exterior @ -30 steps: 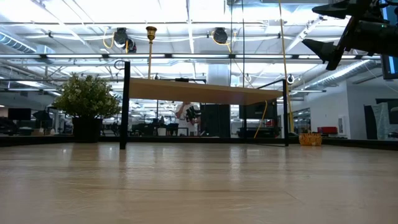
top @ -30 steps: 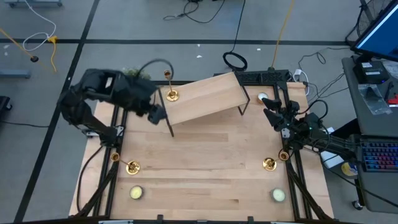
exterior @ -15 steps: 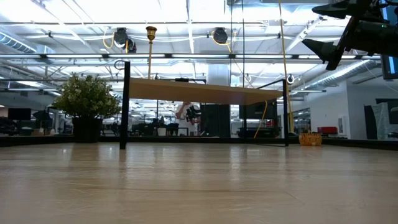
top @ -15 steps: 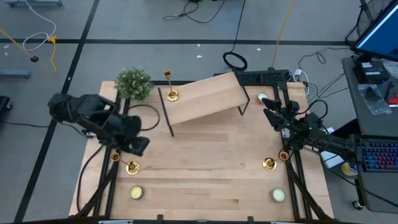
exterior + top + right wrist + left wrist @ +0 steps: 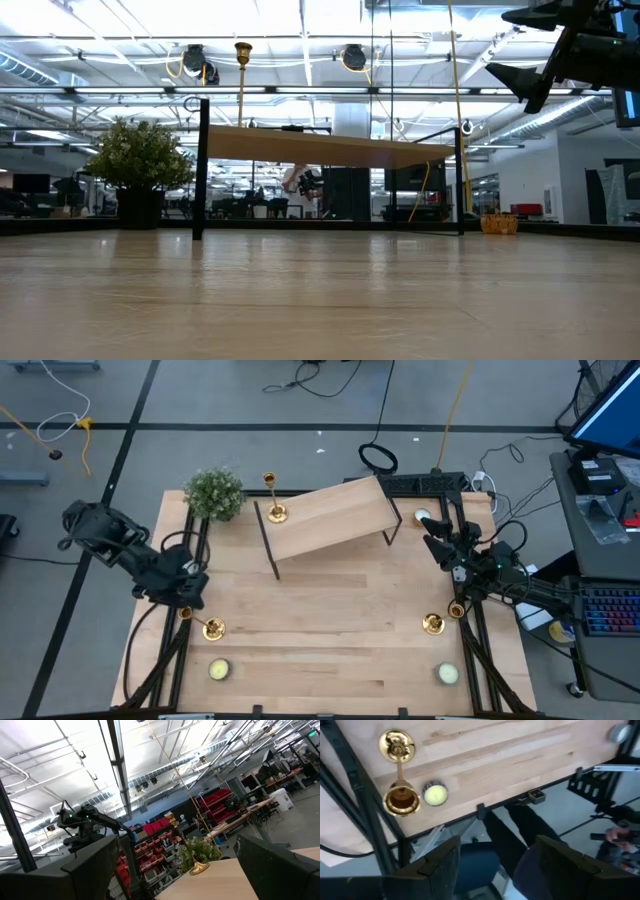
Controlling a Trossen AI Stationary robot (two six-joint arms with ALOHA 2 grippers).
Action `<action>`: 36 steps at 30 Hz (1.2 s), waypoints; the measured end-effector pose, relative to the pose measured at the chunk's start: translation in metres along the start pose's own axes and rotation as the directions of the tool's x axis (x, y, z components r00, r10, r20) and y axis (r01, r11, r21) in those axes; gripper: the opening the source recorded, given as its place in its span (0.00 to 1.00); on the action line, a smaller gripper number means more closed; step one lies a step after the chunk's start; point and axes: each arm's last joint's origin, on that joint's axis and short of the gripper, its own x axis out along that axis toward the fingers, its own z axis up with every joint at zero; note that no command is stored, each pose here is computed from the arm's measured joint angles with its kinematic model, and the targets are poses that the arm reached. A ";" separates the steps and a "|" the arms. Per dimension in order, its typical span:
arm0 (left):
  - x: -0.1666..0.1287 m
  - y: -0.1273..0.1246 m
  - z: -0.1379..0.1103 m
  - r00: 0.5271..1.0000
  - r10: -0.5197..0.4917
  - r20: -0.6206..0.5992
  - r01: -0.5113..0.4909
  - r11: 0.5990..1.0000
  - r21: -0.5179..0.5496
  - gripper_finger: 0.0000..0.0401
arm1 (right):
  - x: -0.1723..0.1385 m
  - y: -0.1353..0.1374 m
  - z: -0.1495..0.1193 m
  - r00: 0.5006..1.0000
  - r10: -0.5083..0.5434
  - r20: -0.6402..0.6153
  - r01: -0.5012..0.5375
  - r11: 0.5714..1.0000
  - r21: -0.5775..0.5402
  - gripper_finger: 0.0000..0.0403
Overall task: Pick & Place candle stick holders
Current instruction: Put the left gold candle holder on the shelf aligned with gold candle holder
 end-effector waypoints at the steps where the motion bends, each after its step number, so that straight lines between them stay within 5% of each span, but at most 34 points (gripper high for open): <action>1: 0.003 0.002 0.000 1.000 0.017 -0.003 -0.017 1.000 0.001 0.64 | 0.000 0.000 0.000 1.000 -0.001 -0.001 0.001 1.000 0.000 0.94; 7: 0.025 0.022 -0.001 0.983 0.165 -0.077 -0.167 0.986 -0.011 0.64 | 0.000 0.000 0.000 1.000 -0.002 -0.003 0.002 1.000 0.000 0.94; 16: 0.030 0.044 0.000 0.985 0.169 -0.017 -0.170 0.984 -0.062 0.64 | 0.000 0.000 0.000 1.000 -0.002 -0.001 0.002 1.000 0.000 0.94; 22: 0.049 0.055 0.001 0.959 0.279 -0.038 -0.281 0.956 -0.080 0.64 | 0.000 0.000 0.000 1.000 -0.002 -0.002 0.002 1.000 0.000 0.94; 36: 0.051 0.057 0.001 0.965 0.262 0.013 -0.261 0.964 -0.055 0.64 | 0.000 0.000 0.000 1.000 -0.005 0.000 0.005 1.000 0.001 0.94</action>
